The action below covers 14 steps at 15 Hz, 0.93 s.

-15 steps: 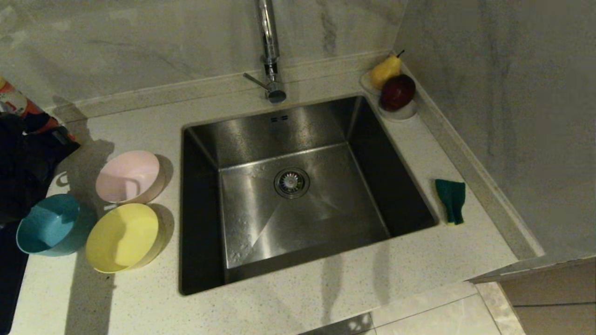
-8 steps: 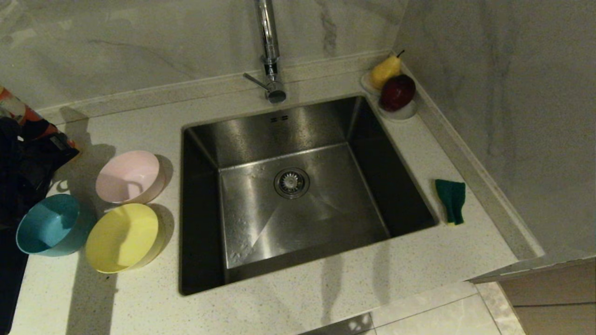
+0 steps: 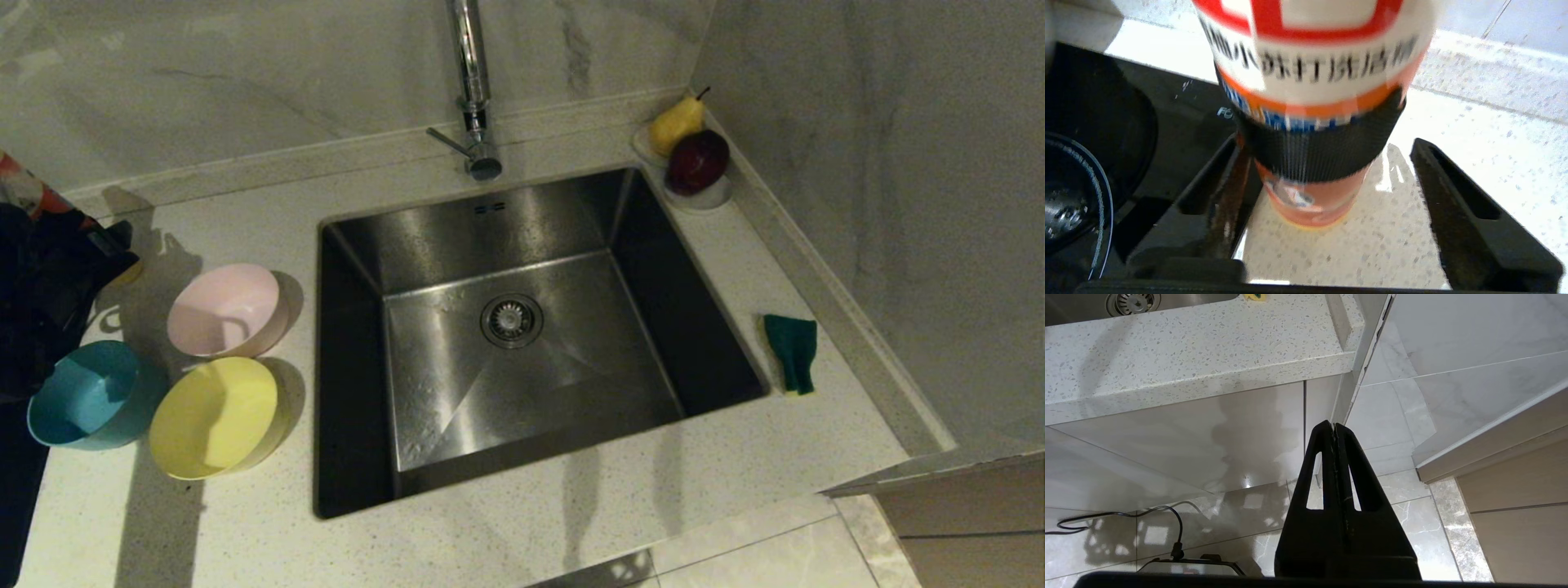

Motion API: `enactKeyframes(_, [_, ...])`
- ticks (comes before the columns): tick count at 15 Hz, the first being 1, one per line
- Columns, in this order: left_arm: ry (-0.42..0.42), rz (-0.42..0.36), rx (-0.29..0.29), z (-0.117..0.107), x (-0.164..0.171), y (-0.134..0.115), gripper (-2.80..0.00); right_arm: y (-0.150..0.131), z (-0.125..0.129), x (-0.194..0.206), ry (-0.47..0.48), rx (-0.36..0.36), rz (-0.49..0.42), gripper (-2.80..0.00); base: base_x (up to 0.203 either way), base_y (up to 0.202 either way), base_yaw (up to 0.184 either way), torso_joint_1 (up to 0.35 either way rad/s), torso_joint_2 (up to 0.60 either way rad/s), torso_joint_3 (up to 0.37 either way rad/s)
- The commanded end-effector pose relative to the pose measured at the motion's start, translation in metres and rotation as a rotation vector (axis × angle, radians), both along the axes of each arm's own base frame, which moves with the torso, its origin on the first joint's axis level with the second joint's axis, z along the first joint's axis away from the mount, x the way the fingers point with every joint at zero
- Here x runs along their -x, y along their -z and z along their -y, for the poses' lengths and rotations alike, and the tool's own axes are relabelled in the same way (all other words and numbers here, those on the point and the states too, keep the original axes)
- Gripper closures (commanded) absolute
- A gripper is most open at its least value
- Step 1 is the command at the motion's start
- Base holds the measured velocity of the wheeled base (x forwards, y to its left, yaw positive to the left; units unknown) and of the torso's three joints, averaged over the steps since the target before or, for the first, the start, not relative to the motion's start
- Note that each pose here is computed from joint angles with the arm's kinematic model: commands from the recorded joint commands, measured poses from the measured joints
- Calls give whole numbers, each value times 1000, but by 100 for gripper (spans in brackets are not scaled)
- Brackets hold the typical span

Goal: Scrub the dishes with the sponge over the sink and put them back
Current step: Grab the dish soap

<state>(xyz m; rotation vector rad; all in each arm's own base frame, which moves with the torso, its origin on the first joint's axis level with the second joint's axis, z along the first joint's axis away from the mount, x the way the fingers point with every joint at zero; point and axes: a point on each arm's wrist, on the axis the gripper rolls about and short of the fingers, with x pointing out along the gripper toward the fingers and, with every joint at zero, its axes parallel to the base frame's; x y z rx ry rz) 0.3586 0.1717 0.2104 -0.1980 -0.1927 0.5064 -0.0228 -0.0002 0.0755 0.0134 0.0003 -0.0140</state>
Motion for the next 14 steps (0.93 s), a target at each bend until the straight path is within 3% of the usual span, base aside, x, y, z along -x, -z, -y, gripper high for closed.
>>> enactKeyframes(1, [-1,14,-6,-2,-4,-1,-280,0,0,0,0,0,-1,0,0,0,0,0,0,0])
enactKeyframes(14, [-7,40,-18,-19,-34,4,-280,0,0,0,0,0,0,0,0,0,0,0,0,0])
